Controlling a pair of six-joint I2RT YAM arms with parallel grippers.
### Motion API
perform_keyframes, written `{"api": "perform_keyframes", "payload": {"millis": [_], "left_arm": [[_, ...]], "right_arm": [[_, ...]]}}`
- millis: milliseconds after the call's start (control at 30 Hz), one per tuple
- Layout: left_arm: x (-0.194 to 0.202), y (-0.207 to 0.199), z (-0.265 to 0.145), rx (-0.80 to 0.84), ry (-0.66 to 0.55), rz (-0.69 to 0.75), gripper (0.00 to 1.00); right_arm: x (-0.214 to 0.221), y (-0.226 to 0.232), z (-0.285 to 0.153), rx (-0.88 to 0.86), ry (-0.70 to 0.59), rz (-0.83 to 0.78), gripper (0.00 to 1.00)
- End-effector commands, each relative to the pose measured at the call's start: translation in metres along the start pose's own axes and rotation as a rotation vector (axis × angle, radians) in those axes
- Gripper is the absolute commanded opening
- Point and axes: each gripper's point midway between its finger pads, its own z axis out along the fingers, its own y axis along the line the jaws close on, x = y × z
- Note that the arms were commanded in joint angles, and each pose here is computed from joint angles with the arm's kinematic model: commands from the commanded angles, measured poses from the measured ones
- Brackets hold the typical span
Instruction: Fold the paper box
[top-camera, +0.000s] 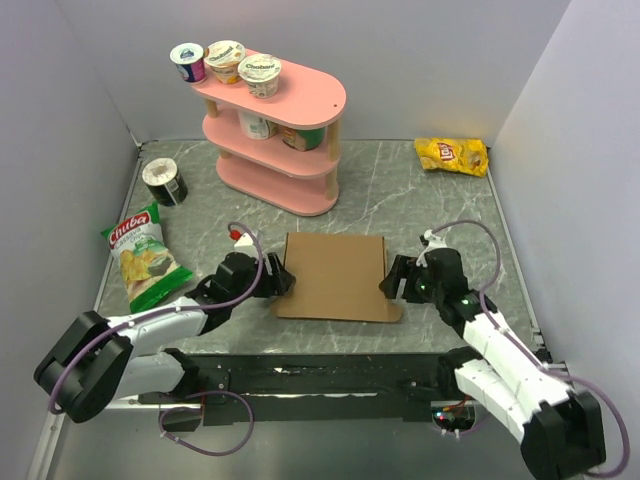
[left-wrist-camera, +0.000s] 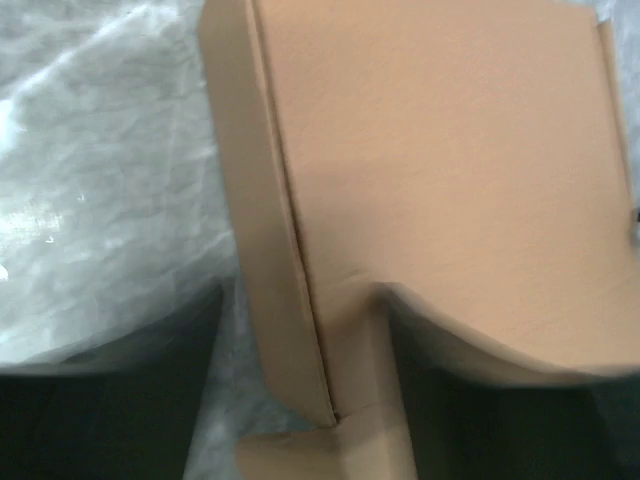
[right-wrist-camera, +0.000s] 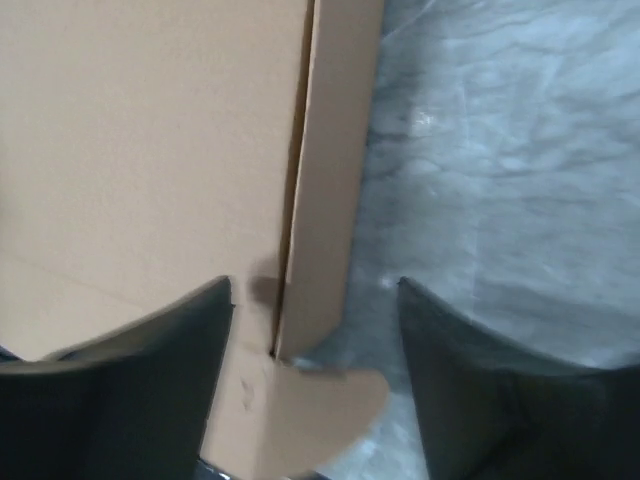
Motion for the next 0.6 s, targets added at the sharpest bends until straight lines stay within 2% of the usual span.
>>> {"api": "perform_keyframes", "payload": {"millis": [0,33,67,100,133,200,300,333,367,467,567], "left_arm": [[-0.023,0.000,-0.007,-0.046,-0.052,0.016,0.84],[-0.029,-0.002,-0.010,-0.048,-0.066,0.018,0.89],[-0.040,-0.006,-0.014,-0.041,-0.100,0.023,0.99],[-0.053,-0.010,-0.018,-0.036,-0.128,0.021,0.97],[-0.055,-0.008,-0.021,-0.051,-0.128,0.022,0.96],[-0.077,-0.011,-0.028,-0.059,-0.173,0.016,0.96],[-0.095,-0.009,-0.039,-0.069,-0.194,0.006,0.96],[-0.100,-0.010,-0.043,-0.064,-0.207,0.002,0.96],[-0.101,-0.009,-0.046,-0.065,-0.207,-0.001,0.96],[-0.112,-0.007,-0.056,-0.057,-0.238,-0.013,0.96],[-0.115,0.000,-0.063,-0.074,-0.241,-0.022,0.96]], "right_arm": [[-0.043,0.024,-0.038,-0.038,-0.163,-0.190,0.90],[-0.047,0.040,-0.045,-0.081,-0.179,-0.244,0.91],[-0.046,0.046,-0.049,-0.090,-0.174,-0.301,0.92],[-0.049,0.049,-0.050,-0.070,-0.189,-0.344,0.93],[-0.042,0.073,-0.055,-0.132,-0.177,-0.426,0.93],[-0.042,0.085,-0.054,-0.106,-0.188,-0.538,0.93],[-0.022,0.119,-0.051,-0.173,-0.162,-0.720,0.95],[-0.021,0.124,-0.049,-0.165,-0.171,-0.762,0.98],[-0.004,0.136,-0.046,-0.190,-0.141,-0.860,0.98],[0.011,0.154,-0.041,-0.173,-0.146,-1.028,1.00],[0.023,0.160,-0.031,-0.132,-0.144,-1.144,1.00]]}}
